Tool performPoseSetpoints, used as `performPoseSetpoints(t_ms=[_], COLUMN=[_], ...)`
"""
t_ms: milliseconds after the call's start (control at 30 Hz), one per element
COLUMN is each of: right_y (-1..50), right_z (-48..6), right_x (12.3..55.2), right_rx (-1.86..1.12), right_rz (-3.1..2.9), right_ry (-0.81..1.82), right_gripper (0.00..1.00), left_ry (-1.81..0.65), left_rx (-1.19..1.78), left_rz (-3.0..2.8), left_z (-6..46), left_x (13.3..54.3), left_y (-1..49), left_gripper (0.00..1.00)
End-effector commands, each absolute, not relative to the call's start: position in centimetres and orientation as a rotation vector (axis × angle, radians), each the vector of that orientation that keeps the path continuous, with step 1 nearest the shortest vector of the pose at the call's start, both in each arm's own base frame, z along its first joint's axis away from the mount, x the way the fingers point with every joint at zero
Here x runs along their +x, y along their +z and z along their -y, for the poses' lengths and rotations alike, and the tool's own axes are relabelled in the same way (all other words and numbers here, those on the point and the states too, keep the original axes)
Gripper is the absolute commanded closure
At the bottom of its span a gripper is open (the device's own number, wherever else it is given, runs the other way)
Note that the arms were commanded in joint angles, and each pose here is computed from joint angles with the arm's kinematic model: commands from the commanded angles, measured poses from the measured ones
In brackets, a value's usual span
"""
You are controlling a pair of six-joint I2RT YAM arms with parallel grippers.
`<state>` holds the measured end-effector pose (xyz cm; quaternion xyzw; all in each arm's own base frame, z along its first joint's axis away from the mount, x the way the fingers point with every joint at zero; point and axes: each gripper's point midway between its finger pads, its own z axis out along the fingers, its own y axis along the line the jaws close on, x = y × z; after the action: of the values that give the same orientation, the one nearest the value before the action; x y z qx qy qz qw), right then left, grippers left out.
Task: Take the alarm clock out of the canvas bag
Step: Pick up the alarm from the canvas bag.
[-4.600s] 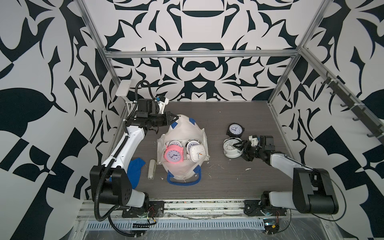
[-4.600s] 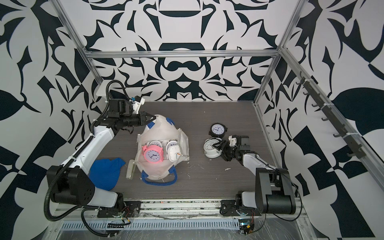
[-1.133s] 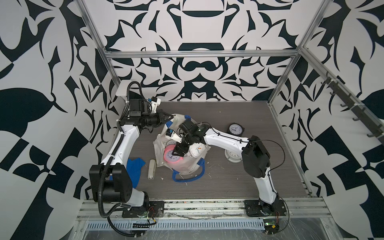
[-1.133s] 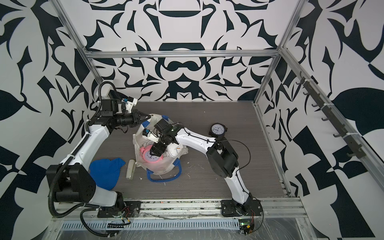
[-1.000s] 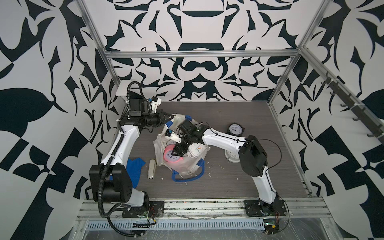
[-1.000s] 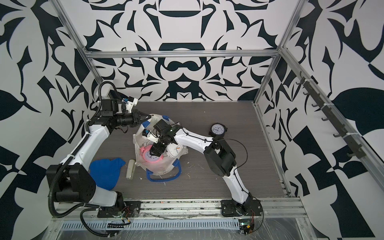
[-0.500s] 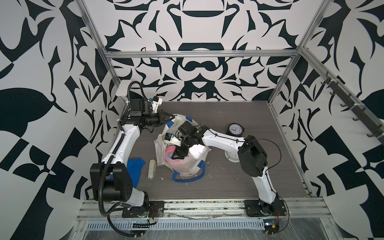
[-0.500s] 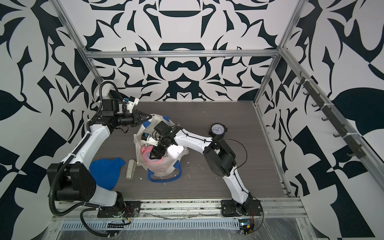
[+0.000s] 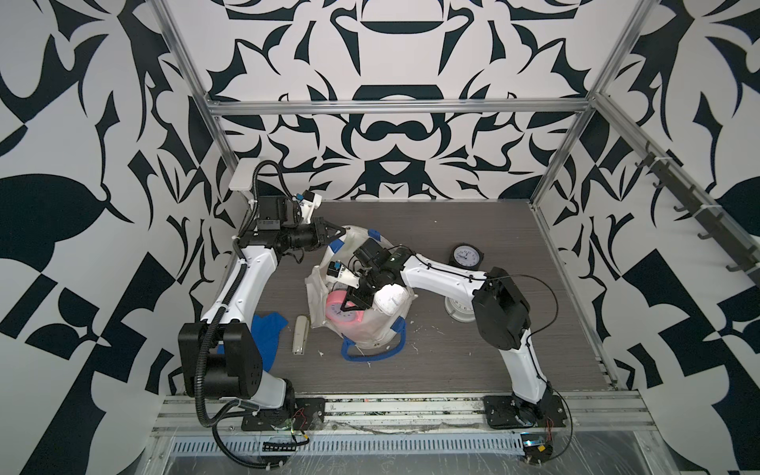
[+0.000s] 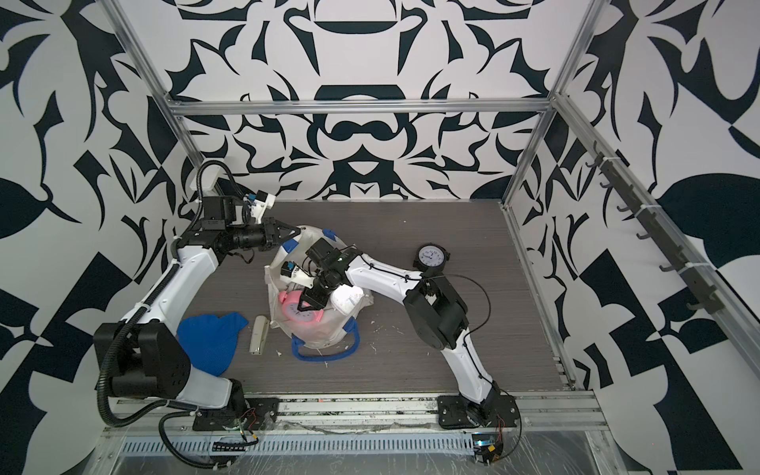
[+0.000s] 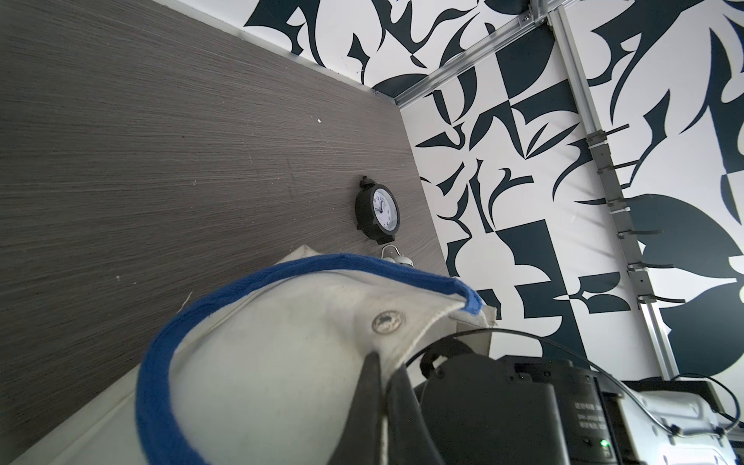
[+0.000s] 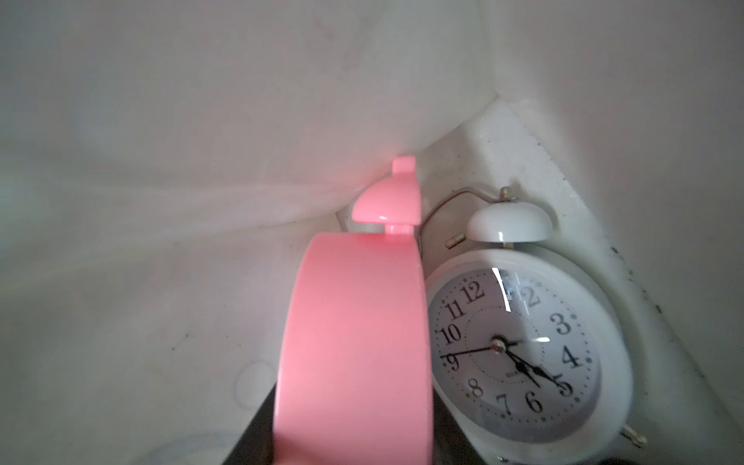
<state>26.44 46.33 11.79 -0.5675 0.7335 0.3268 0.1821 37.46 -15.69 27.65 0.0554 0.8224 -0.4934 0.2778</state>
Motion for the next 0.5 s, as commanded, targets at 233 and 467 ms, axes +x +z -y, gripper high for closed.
performPoseSetpoints(t_ms=[233,467], right_y=[28.1,35.9], right_z=[-41.6,-35.8], right_x=[25.2,26.5], right_rx=[-1.426,-1.195], right_rz=[-1.879,-1.815], right_ry=[1.075,1.120], right_gripper=[0.60,0.60], left_ry=[-1.245,-1.248], left_rx=[0.199,0.194], left_rz=[-2.132,-2.135], left_z=[15.2,15.2], left_x=[38.0,38.2], left_y=[29.7,29.6], left_gripper=[1.00,1.00])
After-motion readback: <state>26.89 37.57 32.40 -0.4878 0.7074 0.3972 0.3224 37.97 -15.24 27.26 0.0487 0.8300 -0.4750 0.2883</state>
